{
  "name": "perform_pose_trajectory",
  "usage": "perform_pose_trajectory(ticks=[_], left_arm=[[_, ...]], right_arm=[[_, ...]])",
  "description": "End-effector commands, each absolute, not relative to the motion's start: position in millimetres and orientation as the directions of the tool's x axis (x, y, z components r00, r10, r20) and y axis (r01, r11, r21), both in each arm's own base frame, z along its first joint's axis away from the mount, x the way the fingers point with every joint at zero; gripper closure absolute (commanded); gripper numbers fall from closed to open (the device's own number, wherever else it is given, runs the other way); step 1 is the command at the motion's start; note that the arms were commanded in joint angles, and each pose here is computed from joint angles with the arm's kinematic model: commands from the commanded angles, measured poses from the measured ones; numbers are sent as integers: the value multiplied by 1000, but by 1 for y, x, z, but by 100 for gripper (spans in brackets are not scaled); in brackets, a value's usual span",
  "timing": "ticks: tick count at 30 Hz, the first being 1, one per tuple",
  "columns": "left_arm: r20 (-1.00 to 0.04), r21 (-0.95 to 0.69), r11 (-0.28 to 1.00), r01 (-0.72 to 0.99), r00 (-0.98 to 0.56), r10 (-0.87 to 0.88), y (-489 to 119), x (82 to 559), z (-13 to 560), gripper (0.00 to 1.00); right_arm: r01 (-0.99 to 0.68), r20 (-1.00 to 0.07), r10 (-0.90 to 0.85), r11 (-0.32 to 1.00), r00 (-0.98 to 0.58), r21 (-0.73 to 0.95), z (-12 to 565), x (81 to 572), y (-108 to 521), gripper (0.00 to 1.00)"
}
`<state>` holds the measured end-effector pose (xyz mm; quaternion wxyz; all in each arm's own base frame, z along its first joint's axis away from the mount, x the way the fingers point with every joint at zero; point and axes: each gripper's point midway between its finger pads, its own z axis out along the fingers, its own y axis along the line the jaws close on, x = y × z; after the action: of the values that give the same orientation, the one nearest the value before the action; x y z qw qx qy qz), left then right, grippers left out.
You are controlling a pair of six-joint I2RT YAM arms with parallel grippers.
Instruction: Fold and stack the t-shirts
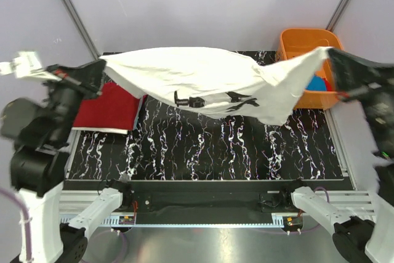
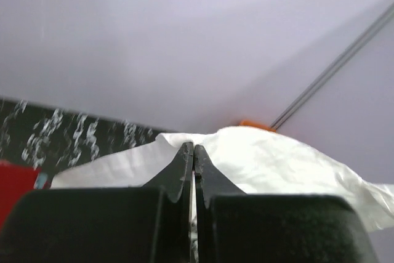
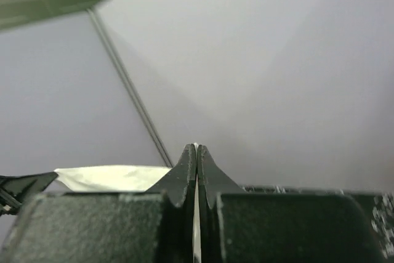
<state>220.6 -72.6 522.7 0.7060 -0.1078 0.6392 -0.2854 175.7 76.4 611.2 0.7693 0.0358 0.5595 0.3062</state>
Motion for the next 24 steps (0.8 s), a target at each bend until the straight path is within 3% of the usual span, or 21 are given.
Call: perform_pose_trajectory(ticks=[1, 5, 9, 15, 19, 24], left_arm=[[-818, -484, 780, 397, 112, -564, -75, 180, 578, 100], [-792, -473, 739, 479, 137, -595, -78, 151, 609, 100], [-790, -476, 740, 475, 139, -597, -79, 158, 618, 100], [-788, -573, 728, 377, -8, -616, -96, 233, 573, 100], [-770, -623, 716, 315, -80, -634, -105, 278, 534, 100], [-733, -680, 703, 209, -184, -654, -104, 339, 472, 100]], right_arm=[[-561, -812, 513, 773, 278, 297, 660, 114, 75, 100], [-614, -763, 541, 750, 354, 247, 691, 68, 64, 100], [-566, -764, 523, 784, 378, 256, 698, 76, 56, 100], [-496, -836, 456, 825, 305, 269, 681, 173, 84, 100], [-452, -884, 438, 830, 164, 327, 639, 259, 114, 100], [-421, -882, 460, 823, 101, 381, 621, 328, 125, 100]])
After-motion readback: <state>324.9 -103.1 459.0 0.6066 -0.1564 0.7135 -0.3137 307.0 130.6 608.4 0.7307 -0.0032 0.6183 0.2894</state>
